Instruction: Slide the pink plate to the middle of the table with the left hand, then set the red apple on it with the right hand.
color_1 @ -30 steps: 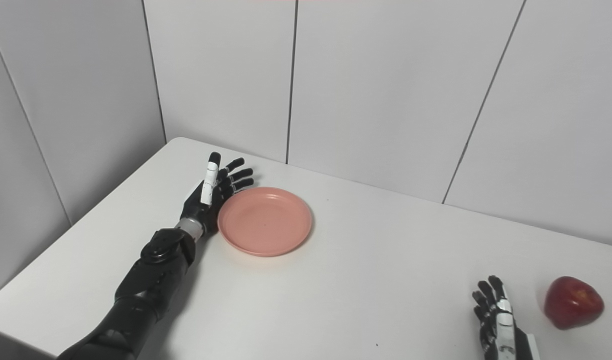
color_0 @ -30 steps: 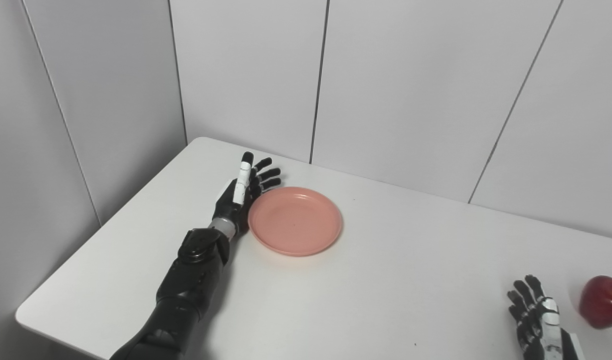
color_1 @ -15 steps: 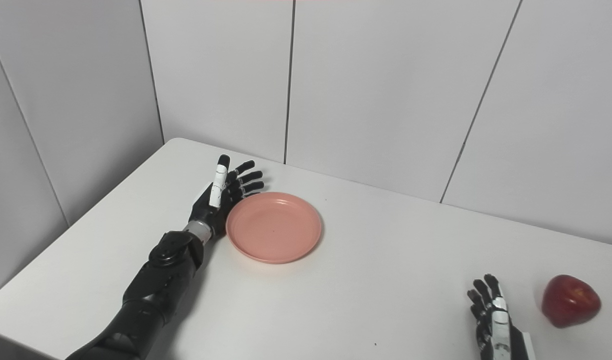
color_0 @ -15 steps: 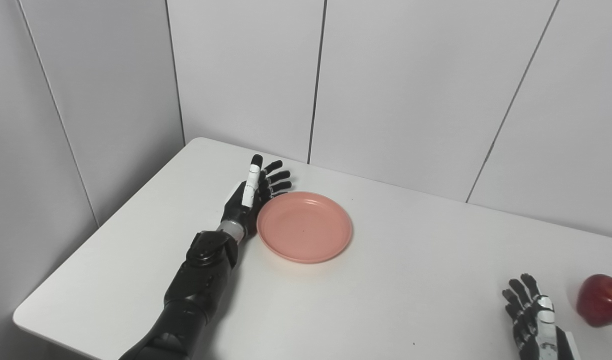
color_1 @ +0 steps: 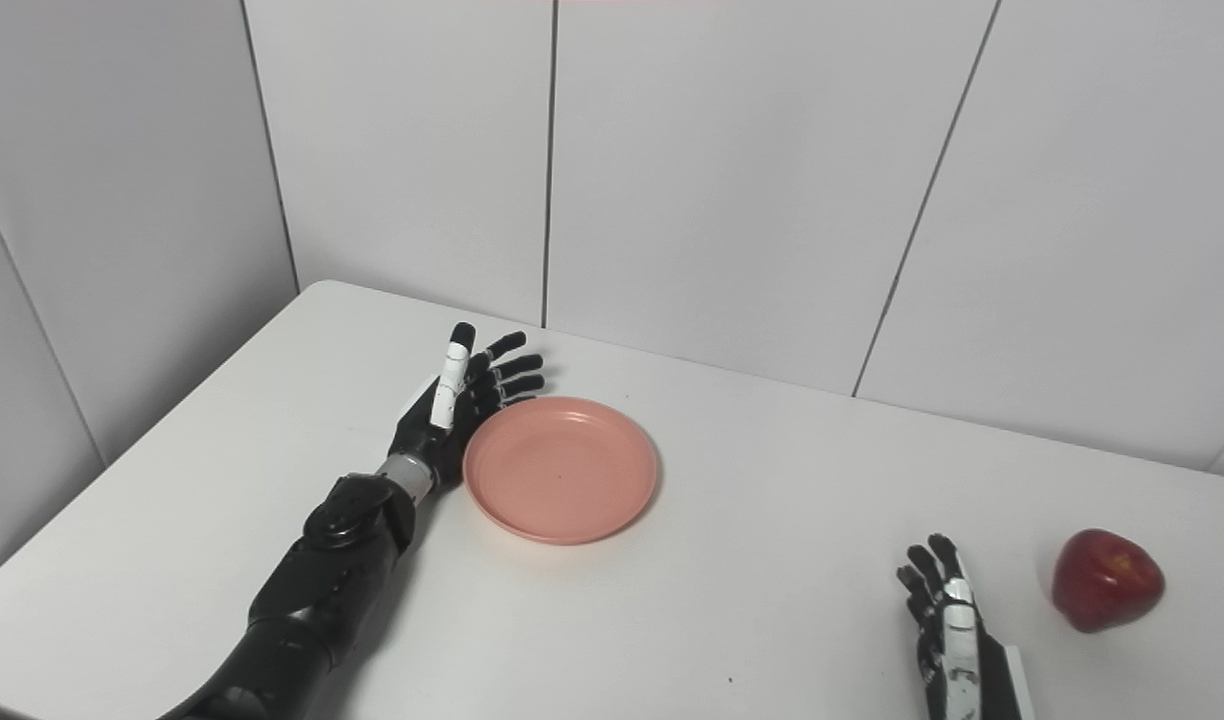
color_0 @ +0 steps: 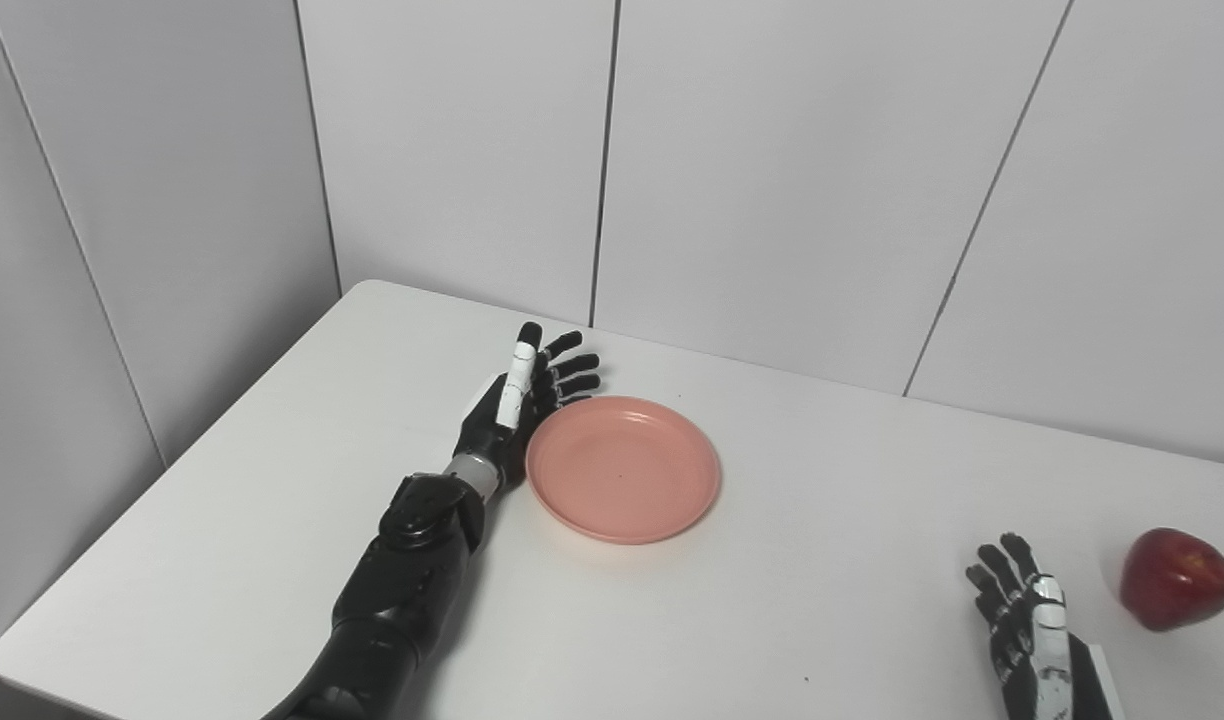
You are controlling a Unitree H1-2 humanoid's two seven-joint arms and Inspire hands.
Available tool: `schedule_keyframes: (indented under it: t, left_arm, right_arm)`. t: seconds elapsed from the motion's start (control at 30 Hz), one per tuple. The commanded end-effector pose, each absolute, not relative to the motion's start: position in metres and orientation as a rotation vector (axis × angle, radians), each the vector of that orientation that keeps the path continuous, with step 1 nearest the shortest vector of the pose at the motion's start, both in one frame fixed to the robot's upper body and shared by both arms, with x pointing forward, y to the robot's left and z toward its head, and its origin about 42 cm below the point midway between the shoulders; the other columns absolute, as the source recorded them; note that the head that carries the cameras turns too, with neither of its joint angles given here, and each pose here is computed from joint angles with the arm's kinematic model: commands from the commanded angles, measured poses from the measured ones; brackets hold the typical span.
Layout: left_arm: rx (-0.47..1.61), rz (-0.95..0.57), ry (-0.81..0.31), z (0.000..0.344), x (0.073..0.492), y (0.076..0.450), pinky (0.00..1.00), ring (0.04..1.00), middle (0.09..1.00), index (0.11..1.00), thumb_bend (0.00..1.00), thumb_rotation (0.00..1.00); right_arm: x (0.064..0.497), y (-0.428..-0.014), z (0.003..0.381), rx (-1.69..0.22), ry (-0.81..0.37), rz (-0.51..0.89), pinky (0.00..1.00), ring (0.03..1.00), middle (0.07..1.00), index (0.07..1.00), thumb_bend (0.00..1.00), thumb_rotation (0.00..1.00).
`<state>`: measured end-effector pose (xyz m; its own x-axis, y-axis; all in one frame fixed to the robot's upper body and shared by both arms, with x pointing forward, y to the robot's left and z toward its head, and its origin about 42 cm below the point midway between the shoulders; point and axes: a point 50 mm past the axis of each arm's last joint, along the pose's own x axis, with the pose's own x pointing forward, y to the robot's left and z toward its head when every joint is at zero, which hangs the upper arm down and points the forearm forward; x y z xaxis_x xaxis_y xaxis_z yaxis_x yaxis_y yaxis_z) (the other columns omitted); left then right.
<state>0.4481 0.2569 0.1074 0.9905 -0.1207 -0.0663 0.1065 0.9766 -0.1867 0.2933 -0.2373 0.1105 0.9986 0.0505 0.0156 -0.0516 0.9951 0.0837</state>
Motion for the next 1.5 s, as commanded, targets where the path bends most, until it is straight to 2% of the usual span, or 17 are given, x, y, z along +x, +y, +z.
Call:
schedule_keyframes:
  t: [0.0,0.2,0.83,1.03,1.17,1.47]
  left_arm:
    - [-0.195,-0.140,0.136,0.099,0.446,0.247,0.77,0.804,0.800,0.844,0.94,1.00]
    - [-0.210,-0.159,0.143,0.098,0.445,0.238,0.75,0.784,0.792,0.836,0.93,1.00]
    - [-0.279,-0.208,0.157,0.103,0.443,0.209,0.77,0.794,0.788,0.838,0.93,1.00]
    - [-0.295,-0.229,0.169,0.105,0.439,0.199,0.79,0.809,0.817,0.848,0.92,1.00]
    - [-0.282,-0.242,0.174,0.106,0.436,0.190,0.76,0.789,0.802,0.836,0.93,1.00]
    - [-0.268,-0.279,0.181,0.111,0.434,0.176,0.77,0.797,0.802,0.842,0.93,1.00]
  right_arm:
    - [0.291,-0.224,0.108,0.103,0.007,0.073,0.97,0.915,0.913,0.943,0.82,1.00]
    - [0.291,-0.219,0.111,0.113,0.009,0.069,0.97,0.914,0.910,0.938,0.84,1.00]
    - [0.292,-0.210,0.115,0.101,0.005,0.068,0.95,0.896,0.899,0.941,0.84,1.00]
    - [0.292,-0.207,0.116,0.106,0.007,0.073,0.96,0.899,0.904,0.939,0.85,1.00]
    - [0.292,-0.206,0.117,0.100,0.002,0.074,0.95,0.897,0.903,0.937,0.83,1.00]
    - [0.293,-0.200,0.118,0.109,0.001,0.079,0.96,0.903,0.907,0.937,0.83,1.00]
